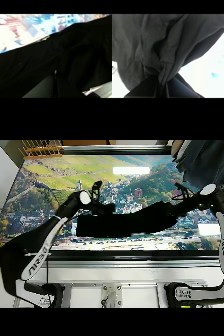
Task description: Fold the clothes and pants, and hang the long-sleeved shirts on hangers.
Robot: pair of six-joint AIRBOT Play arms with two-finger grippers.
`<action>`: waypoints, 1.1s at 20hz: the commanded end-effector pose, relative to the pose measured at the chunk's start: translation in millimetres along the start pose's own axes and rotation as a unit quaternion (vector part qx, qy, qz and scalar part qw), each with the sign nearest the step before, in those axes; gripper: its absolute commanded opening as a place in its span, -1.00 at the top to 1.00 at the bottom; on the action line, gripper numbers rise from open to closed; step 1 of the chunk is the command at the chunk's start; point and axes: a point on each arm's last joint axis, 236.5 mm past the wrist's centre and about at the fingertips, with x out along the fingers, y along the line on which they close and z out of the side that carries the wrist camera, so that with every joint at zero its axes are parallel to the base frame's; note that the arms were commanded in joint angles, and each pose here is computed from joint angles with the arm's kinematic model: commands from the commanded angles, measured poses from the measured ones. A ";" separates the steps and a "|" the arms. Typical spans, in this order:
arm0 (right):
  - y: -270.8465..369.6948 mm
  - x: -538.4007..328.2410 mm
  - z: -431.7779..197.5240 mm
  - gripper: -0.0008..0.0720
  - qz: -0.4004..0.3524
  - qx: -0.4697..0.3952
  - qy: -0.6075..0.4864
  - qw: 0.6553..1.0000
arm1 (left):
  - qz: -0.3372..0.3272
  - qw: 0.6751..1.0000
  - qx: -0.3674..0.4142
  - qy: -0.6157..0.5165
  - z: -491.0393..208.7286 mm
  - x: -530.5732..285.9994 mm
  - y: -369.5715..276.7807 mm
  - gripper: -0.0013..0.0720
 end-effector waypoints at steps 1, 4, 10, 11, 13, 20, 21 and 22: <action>19.8 -45.1 -1.5 0.94 -0.041 0.003 0.006 0.999 | -0.035 0.999 0.019 0.034 -13.5 54.8 -38.5 0.93; 35.4 -58.4 0.4 0.94 -0.075 -0.027 0.014 0.997 | -0.044 0.996 0.049 0.062 -27.3 87.2 -64.8 0.93; 72.5 -61.7 9.4 0.94 -0.090 -0.081 0.005 0.993 | -0.045 0.985 0.085 0.141 -66.0 132.1 -80.8 0.93; 77.1 -60.5 9.2 0.94 -0.090 -0.082 0.005 0.993 | -0.044 0.984 0.085 0.149 -68.8 134.0 -79.5 0.93; 84.3 -57.4 8.2 0.94 -0.088 -0.092 0.008 0.992 | -0.044 0.984 0.085 0.149 -68.4 134.2 -79.5 0.93; 129.9 -33.9 -2.5 0.94 -0.078 -0.132 0.027 0.988 | -0.011 0.995 0.078 0.068 12.5 65.0 -38.2 0.93; 140.0 -29.0 -3.5 0.94 -0.075 -0.136 0.026 0.987 | 0.004 0.996 0.078 0.050 28.9 47.2 -23.7 0.93; 151.6 -23.3 -3.3 0.94 -0.071 -0.139 0.021 0.987 | 0.017 0.996 0.075 0.035 43.0 30.6 -9.4 0.93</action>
